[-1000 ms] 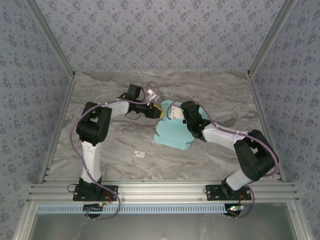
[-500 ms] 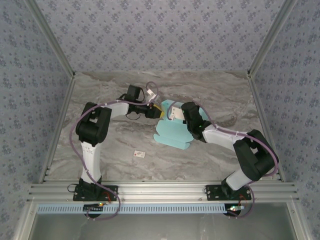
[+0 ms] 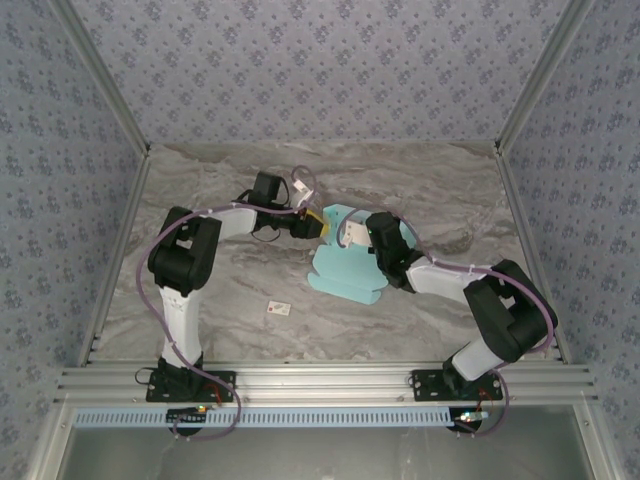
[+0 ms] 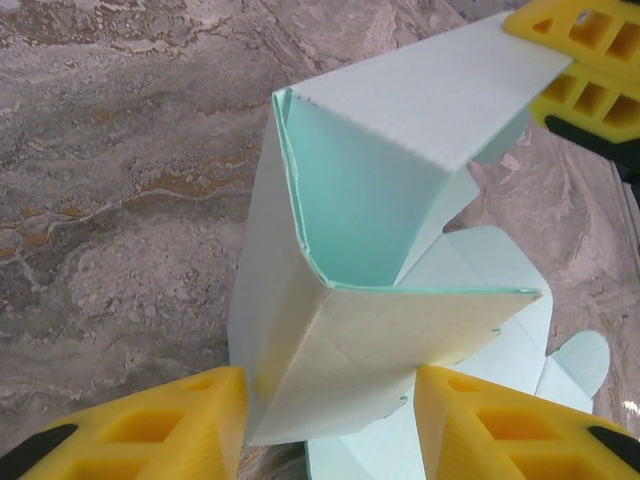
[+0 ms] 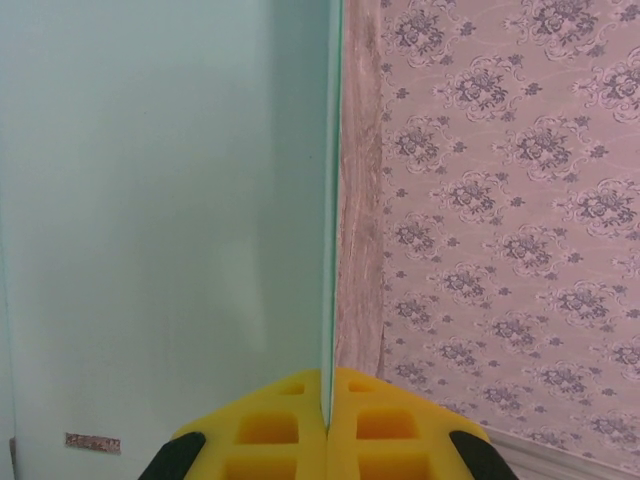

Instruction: Fold the paper box

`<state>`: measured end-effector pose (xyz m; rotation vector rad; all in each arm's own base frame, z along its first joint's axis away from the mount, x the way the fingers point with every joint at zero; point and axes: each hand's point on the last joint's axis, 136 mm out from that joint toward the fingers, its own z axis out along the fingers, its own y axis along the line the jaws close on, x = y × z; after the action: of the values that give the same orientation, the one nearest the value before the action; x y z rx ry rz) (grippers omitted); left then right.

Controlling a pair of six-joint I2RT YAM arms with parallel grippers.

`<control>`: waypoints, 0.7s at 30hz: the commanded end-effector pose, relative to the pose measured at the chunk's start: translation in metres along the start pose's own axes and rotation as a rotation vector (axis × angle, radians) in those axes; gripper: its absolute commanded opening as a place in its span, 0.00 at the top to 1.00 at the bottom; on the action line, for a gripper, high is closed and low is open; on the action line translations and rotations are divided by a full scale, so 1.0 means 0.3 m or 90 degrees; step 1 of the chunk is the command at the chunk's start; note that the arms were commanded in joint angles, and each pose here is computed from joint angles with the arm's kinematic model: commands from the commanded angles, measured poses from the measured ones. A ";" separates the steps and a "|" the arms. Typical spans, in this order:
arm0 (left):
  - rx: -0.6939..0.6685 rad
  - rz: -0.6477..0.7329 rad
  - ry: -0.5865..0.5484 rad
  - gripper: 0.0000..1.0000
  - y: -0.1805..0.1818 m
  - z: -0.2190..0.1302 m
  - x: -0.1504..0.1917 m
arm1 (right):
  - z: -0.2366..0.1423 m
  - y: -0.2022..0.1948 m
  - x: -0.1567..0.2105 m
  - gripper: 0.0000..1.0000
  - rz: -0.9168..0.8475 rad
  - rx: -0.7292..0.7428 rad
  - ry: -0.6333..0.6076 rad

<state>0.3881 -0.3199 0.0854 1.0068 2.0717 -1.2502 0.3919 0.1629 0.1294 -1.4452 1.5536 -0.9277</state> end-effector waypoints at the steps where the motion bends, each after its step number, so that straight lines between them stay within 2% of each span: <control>1: 0.008 0.038 0.005 0.53 -0.036 -0.017 -0.047 | -0.011 -0.016 -0.008 1.00 -0.009 0.008 -0.006; 14: 0.033 0.057 0.007 0.52 -0.059 0.015 -0.065 | -0.018 -0.015 -0.019 1.00 -0.010 0.008 -0.009; 21: 0.022 0.070 0.001 0.55 -0.068 0.033 -0.068 | -0.022 -0.019 -0.023 1.00 -0.012 0.008 -0.010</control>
<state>0.3834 -0.3327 0.0954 1.0881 2.0400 -1.2374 0.3915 0.1634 0.1298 -1.4444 1.5525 -0.9319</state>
